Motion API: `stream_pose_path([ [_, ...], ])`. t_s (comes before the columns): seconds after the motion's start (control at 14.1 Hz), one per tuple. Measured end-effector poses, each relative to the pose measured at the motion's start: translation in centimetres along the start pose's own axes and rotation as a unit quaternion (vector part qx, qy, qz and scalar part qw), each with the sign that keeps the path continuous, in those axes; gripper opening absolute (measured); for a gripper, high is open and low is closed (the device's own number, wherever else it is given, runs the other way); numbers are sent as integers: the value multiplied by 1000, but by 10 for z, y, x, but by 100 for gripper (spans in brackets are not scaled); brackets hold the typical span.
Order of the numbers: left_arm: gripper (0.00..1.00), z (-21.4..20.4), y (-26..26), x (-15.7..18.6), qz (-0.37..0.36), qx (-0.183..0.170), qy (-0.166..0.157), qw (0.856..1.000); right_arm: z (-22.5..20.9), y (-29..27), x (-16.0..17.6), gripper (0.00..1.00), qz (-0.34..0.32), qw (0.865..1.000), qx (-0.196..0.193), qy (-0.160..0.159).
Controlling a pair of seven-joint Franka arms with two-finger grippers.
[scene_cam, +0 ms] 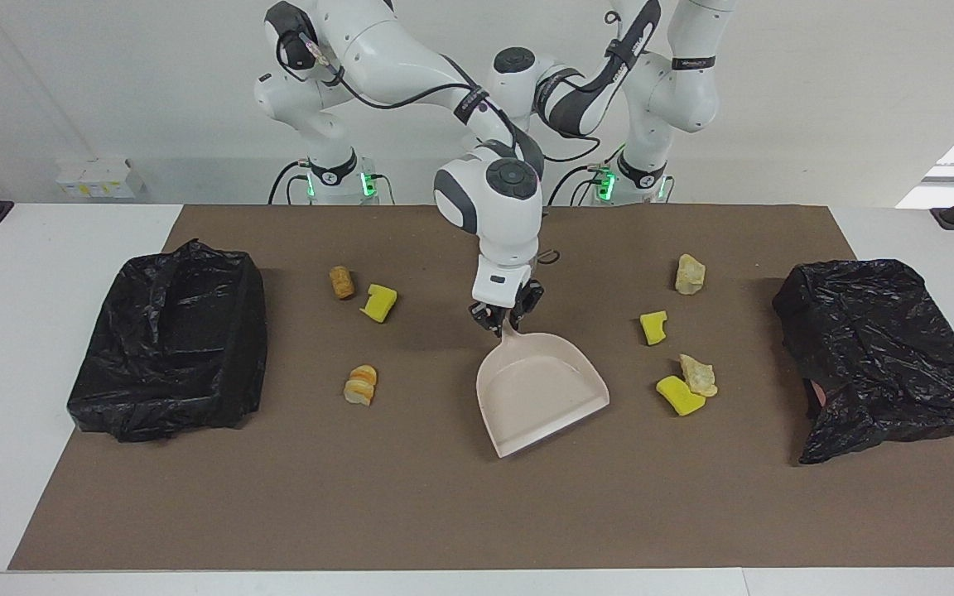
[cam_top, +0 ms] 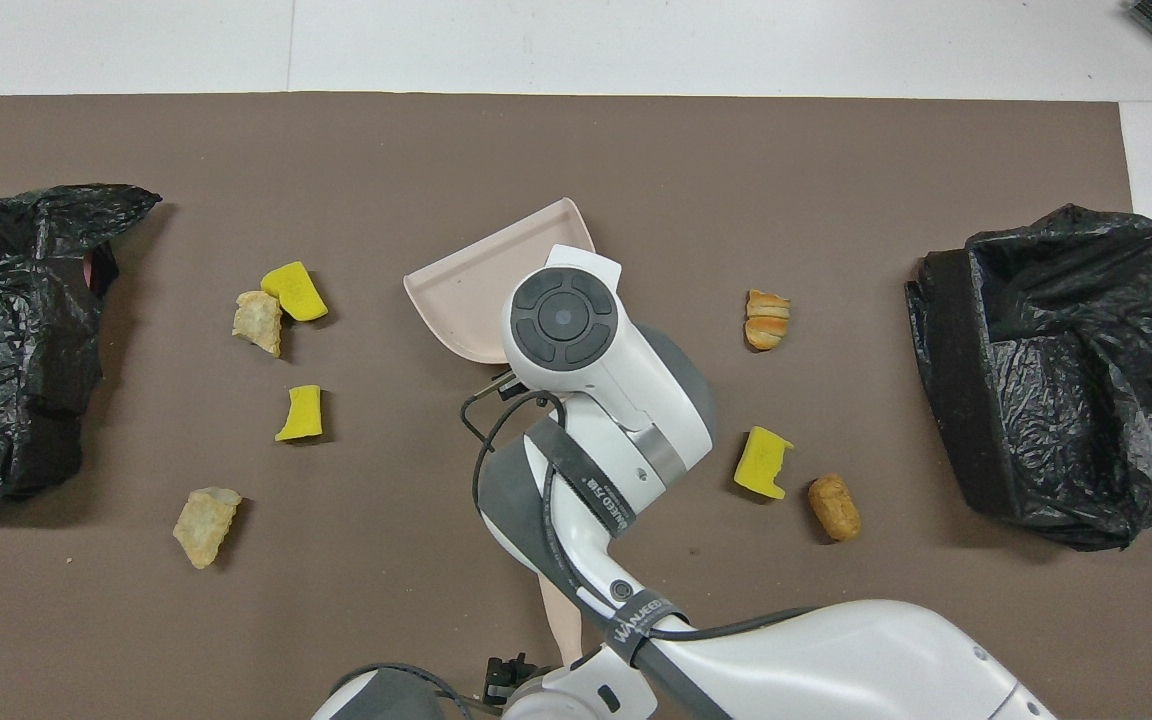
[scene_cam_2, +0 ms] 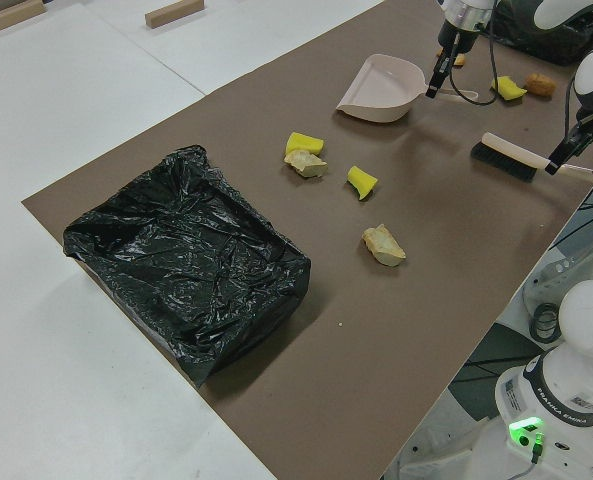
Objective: Sweep and dump trash in bin
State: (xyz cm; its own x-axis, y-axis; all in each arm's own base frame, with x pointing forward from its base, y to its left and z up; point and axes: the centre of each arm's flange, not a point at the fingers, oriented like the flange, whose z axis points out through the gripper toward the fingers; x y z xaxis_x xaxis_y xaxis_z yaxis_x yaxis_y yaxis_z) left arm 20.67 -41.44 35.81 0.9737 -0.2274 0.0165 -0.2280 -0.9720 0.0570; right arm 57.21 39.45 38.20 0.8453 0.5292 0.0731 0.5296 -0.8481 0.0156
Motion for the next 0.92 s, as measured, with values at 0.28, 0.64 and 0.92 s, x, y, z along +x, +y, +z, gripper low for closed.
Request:
stream_pose_path([
  [0.28,96,5,5,2,-7,3,-4,1000,-4,31,1,31,-143,989,-34,-1],
  [0.64,82,6,6,-1,-13,0,-11,1000,-3,56,-1,31,-282,958,-42,-17],
  [0.92,78,9,7,-5,-46,-18,-40,998,5,55,-13,31,-304,950,-29,-68],
])
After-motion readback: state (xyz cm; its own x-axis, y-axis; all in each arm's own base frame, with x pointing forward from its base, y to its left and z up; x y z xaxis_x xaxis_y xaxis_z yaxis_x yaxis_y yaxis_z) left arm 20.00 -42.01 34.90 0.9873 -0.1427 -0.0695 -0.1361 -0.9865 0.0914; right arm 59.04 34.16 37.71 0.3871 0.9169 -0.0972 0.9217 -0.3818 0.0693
